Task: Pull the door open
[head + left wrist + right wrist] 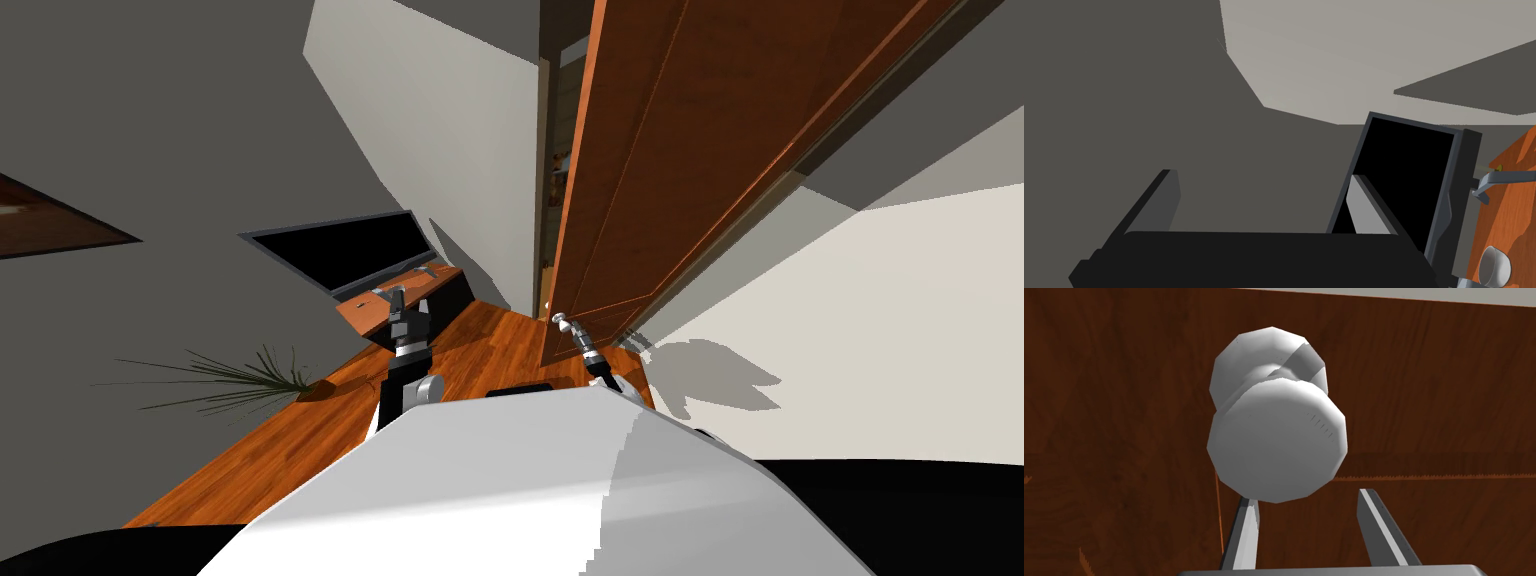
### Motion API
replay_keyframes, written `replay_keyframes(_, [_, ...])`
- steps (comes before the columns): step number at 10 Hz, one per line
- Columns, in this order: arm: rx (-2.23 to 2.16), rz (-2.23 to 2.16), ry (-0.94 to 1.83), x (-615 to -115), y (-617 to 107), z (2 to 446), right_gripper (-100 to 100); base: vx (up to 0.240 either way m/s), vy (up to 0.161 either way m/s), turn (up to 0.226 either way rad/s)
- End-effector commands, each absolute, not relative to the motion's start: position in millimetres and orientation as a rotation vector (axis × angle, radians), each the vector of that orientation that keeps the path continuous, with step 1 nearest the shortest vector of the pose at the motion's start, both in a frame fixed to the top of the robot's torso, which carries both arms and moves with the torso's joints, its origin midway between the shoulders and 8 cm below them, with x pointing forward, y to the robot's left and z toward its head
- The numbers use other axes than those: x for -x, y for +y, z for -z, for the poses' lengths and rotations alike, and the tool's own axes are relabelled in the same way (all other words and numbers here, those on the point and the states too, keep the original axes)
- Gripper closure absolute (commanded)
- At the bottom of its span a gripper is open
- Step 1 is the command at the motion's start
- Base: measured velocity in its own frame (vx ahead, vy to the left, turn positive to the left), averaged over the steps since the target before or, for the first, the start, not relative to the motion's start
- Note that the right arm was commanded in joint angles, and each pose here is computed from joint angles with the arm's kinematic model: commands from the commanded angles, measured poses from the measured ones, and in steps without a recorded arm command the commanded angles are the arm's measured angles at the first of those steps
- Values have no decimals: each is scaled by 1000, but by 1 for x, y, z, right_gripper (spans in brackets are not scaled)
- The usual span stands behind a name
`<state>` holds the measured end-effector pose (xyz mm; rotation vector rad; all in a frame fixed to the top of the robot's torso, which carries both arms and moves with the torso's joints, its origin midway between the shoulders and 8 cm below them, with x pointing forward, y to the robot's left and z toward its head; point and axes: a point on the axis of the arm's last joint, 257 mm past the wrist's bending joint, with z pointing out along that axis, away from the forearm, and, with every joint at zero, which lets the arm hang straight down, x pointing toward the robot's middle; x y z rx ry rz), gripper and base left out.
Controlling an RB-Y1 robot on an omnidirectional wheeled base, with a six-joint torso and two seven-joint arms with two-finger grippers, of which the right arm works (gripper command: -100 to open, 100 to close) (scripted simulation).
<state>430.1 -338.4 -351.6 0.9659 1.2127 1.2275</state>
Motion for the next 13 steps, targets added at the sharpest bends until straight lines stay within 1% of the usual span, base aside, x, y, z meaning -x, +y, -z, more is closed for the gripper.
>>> replay_keyframes(1, [-979, -1297, 1193, -433, -319, 349, 100, -53, -34, 75])
replay_keyframes(6, [-979, -1297, 1193, -433, -319, 349, 100, 3, 2, -4])
replay_keyframes(8, [-1075, -1354, 1125, -434, -326, 349, 100, -60, -29, 155])
replay_keyframes(10, [-1132, -1393, 1083, -434, -330, 349, 100, -61, -43, 94])
replay_keyframes(13, [-1155, -1380, 1093, -430, -333, 358, 100, -22, 1, 12])
